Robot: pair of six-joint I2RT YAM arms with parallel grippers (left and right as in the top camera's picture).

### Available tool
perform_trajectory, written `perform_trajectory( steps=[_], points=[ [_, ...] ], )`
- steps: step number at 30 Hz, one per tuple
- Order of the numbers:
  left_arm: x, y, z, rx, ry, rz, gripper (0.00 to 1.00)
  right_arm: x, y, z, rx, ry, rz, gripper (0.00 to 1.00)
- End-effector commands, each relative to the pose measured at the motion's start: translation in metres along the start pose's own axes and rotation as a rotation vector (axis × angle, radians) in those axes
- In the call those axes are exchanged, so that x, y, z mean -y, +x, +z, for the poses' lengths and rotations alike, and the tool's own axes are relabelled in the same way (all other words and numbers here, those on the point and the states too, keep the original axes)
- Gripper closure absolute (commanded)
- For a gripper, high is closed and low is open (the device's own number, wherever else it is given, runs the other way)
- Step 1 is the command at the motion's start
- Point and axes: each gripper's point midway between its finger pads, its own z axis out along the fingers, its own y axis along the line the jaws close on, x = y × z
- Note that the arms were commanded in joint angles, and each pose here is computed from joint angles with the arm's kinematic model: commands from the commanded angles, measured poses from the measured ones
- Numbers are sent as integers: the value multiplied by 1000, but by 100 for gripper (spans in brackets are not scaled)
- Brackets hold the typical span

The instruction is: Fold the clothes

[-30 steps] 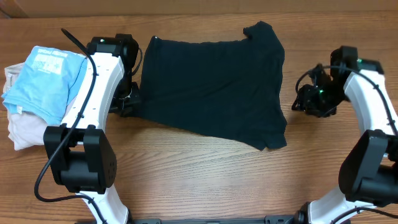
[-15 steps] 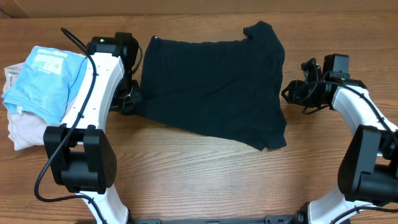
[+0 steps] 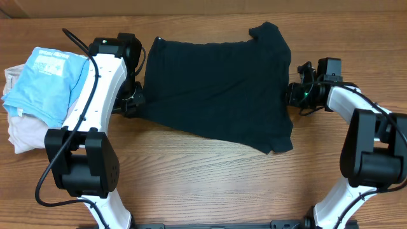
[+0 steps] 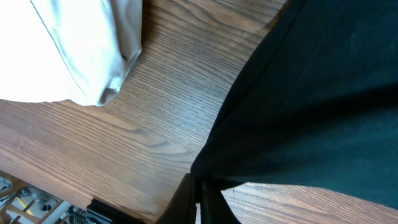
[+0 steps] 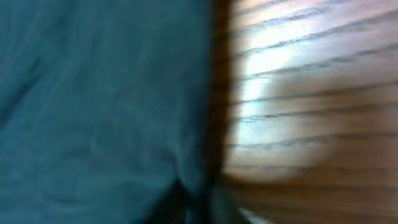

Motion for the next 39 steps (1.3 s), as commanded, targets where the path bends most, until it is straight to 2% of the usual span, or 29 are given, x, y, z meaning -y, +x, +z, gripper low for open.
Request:
perform_trajectory(
  steps=[1,4,10,14,17,18,20,23,39],
  points=[
    [1,2,-4,9,3,13,96,-2,0,5,1,-9,4,96],
    [1,2,-4,9,1,14,96,-2,-25,-15,54,10,0,96],
    [0,2,-4,9,0,21,96,-8,-94,-94,205,140,-29,96],
    [1,2,-4,9,0,21,96,4,-107,-115,225,317,-33,94],
    [1,2,-4,9,0,21,96,12,-90,-109,161,357,-18,75],
    [1,2,-4,9,0,21,96,14,-83,-106,135,359,-12,62],
    [1,2,-4,9,0,21,96,18,-66,-100,82,364,1,56],
    [1,2,-4,10,0,21,96,22,-43,-91,8,361,19,53],
    [1,0,-4,16,4,20,96,-31,39,-44,-231,82,-22,57]
  ],
)
